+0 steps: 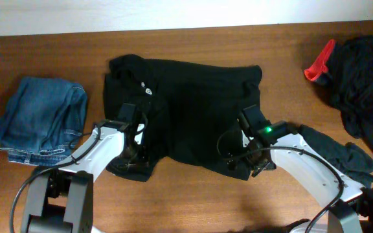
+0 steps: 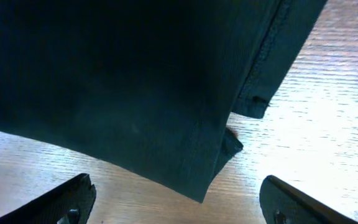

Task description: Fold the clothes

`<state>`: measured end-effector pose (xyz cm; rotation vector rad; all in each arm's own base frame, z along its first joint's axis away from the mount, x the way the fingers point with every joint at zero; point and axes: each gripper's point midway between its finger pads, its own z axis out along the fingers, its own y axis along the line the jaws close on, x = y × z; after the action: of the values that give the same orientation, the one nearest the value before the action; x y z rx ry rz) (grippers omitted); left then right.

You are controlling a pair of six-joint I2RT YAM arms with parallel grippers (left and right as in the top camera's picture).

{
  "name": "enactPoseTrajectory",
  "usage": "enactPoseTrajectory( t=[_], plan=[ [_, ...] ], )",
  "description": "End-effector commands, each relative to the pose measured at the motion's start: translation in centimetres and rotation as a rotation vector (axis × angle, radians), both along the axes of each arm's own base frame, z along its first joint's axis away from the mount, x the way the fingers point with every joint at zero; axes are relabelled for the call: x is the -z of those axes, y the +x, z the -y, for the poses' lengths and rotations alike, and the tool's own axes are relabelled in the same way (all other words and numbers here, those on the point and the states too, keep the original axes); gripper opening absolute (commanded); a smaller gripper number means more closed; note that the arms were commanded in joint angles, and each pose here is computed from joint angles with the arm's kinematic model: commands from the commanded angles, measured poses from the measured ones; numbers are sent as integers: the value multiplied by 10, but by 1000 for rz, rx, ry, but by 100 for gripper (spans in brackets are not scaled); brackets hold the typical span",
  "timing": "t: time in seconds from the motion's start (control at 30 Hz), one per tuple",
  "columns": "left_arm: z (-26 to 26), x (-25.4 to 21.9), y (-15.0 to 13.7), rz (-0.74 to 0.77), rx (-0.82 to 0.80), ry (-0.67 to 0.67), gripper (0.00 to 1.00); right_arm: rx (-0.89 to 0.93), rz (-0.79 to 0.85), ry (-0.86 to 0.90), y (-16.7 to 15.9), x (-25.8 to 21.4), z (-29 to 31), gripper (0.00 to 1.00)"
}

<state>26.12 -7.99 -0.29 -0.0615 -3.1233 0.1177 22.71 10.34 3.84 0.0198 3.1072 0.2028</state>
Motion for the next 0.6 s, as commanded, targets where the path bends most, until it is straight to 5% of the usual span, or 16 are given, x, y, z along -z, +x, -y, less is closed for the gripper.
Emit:
enactPoseTrajectory(
  t=[0.0,0.07,0.37,0.43,0.53,0.57],
  plan=[
    [2,22,-20,-105,-13,-14,1,20,-2,13,-2,4,0,80],
    [0,21,-28,-141,-59,-2,0,34,-13,8,-5,7,1,70],
    [-2,19,-35,-169,-62,8,0,83,6,22,-15,40,5,76],
    [-2,19,-35,-169,-62,8,0,82,14,21,-14,40,5,63],
    [-3,19,-36,-175,-62,10,0,80,21,12,-13,41,6,13],
    [-3,19,-38,-183,-62,11,0,82,23,-6,-13,40,9,5]
  ],
)
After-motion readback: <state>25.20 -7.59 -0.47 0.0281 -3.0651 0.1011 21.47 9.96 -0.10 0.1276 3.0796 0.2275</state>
